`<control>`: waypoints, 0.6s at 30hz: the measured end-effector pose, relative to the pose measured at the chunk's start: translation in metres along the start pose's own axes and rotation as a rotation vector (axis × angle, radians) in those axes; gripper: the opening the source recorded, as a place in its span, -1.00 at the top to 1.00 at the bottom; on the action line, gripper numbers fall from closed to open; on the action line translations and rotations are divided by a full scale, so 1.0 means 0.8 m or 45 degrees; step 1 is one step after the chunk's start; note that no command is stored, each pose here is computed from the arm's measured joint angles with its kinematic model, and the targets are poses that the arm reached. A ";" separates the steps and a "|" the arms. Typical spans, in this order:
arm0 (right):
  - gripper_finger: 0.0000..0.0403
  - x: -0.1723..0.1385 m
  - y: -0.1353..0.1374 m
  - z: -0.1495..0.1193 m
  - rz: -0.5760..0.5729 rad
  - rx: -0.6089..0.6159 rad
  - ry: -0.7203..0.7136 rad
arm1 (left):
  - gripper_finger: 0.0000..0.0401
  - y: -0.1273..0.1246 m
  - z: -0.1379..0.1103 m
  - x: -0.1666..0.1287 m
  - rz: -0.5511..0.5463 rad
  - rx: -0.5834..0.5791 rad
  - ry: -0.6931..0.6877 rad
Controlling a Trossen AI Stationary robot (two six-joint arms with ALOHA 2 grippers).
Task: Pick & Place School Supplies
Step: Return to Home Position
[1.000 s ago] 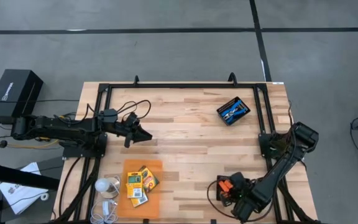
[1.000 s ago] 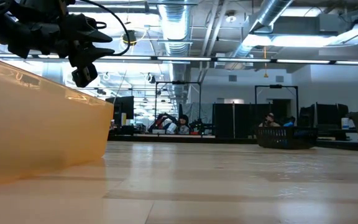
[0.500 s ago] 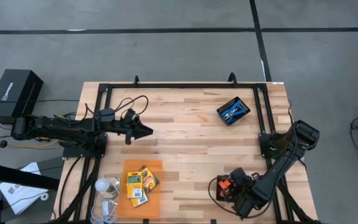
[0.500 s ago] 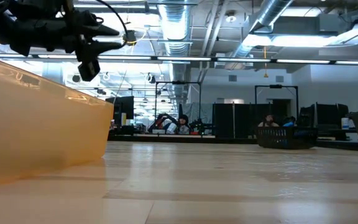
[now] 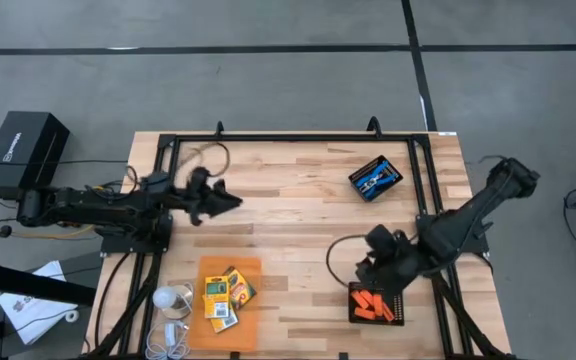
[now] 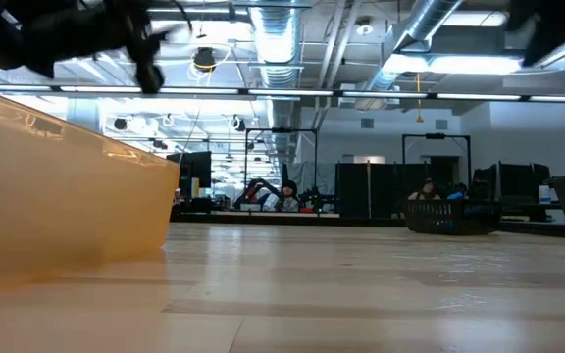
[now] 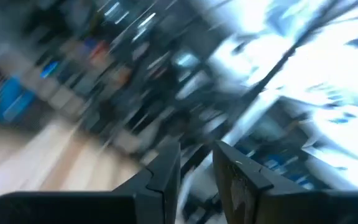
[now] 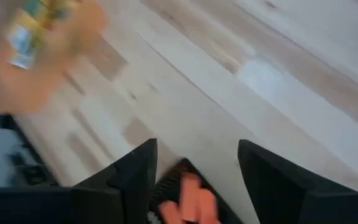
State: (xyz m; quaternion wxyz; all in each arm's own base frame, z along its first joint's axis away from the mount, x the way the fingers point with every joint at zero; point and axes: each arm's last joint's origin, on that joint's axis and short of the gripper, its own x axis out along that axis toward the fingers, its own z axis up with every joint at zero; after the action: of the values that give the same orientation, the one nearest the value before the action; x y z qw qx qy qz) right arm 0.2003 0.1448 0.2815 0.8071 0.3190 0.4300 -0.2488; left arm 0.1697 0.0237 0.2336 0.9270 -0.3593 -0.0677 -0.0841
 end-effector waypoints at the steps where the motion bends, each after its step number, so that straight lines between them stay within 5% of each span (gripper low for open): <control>1: -0.07 -0.005 -0.001 0.005 0.036 0.015 -0.017 | 0.55 -0.007 0.007 -0.002 -0.077 0.033 -0.054; 3: -0.07 -0.014 -0.001 0.018 0.122 0.018 -0.101 | 0.55 -0.023 0.020 -0.008 -0.248 0.107 -0.133; 8: -0.07 -0.096 0.034 0.051 0.679 -0.523 -0.755 | 0.55 -0.065 0.055 -0.047 -0.653 0.355 -0.311; 11: -0.06 -0.149 0.017 0.067 0.794 -0.691 -1.027 | 0.55 -0.095 0.076 -0.075 -0.786 0.482 -0.329; 14: -0.06 -0.182 -0.014 0.070 0.830 -0.764 -1.114 | 0.55 -0.123 0.092 -0.101 -0.812 0.582 -0.286; 18: -0.07 -0.205 -0.042 0.072 0.932 -0.772 -1.118 | 0.55 -0.140 0.100 -0.121 -0.634 0.620 -0.132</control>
State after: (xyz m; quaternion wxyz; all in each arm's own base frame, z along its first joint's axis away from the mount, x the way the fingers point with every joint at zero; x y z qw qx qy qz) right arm 0.1253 0.1008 0.4354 0.9948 0.0713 -0.0254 0.0677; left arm 0.0471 0.0067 0.3478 0.9318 -0.1040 -0.2181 -0.2707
